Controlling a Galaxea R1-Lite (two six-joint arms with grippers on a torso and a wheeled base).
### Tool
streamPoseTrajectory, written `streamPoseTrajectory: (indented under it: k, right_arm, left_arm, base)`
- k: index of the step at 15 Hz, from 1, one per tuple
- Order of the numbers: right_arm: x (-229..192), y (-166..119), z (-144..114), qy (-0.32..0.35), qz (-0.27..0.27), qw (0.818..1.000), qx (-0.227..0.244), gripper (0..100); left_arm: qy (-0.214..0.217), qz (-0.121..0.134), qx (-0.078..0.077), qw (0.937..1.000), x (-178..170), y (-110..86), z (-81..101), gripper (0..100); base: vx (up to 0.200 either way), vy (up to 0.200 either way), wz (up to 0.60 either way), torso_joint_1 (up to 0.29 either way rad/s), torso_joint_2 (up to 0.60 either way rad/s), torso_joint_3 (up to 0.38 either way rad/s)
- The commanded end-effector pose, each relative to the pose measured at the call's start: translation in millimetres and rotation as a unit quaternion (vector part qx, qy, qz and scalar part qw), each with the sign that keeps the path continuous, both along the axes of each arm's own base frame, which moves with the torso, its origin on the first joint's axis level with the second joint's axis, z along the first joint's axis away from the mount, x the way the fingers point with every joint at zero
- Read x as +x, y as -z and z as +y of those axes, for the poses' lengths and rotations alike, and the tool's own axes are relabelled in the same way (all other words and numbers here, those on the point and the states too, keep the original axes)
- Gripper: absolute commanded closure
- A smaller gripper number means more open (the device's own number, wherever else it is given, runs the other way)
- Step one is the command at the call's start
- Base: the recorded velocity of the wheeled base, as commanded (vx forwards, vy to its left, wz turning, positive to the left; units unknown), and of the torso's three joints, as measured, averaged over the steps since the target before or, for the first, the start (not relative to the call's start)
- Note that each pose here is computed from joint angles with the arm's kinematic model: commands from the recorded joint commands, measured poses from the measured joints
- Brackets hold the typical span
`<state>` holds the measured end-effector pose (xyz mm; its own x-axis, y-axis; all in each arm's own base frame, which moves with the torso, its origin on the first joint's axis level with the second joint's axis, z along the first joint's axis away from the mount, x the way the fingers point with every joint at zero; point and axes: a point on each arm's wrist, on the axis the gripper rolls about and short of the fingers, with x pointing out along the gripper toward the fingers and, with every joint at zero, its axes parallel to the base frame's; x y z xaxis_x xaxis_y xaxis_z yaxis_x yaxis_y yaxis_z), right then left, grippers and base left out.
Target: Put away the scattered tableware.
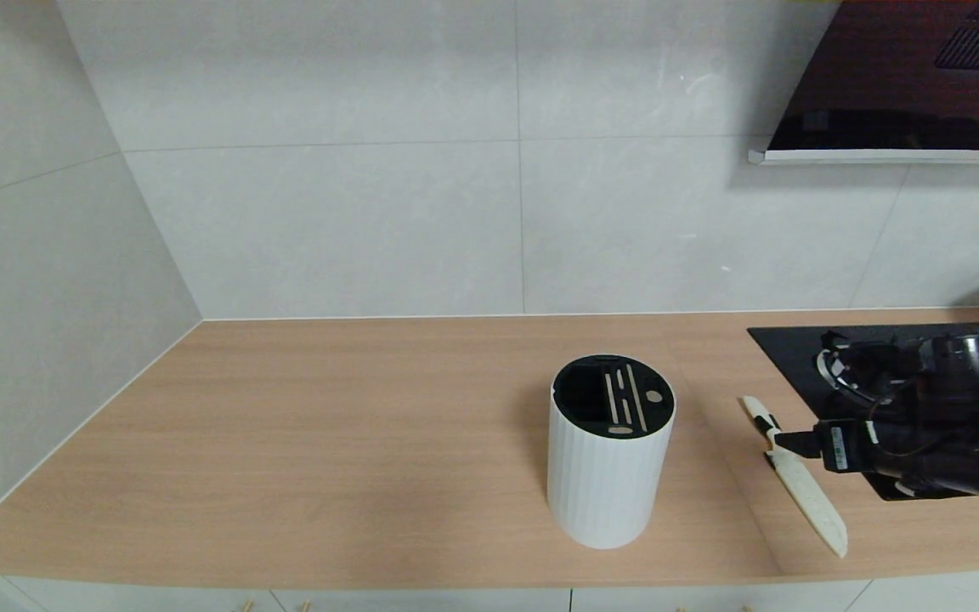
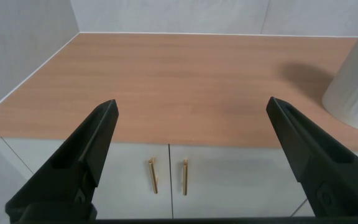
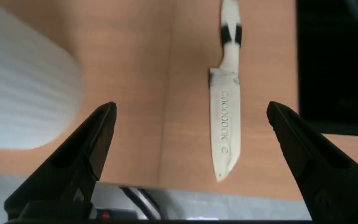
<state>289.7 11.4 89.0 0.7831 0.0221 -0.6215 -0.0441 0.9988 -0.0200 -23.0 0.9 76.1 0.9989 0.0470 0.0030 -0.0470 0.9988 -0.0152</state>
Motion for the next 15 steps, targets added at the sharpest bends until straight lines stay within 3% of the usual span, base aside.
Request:
streamPoseTrajectory:
  k: [1,6,15]
  right_arm:
    - [26,62,-5,0.026,0.053,0.998,-0.032,0]
    - [35,93,-6,0.028,0.065,0.997,-0.037,0]
    - [64,107,-13,0.038,0.022,0.998,-0.033,0]
  left_arm:
    - [0.000,0.000,0.000,1.0000,0,0.0,0.0,0]
    - [0.000,0.000,-0.002,1.0000,0,0.0,0.0,0]
    - [0.000,0.000,-0.002,1.0000,0,0.0,0.0,0]
  base:
    - [0.000,0.000,0.00,0.000,0.00,0.000]
    - [0.000,0.000,0.00,0.000,0.00,0.000]
    - [0.000,0.000,0.00,0.000,0.00,0.000]
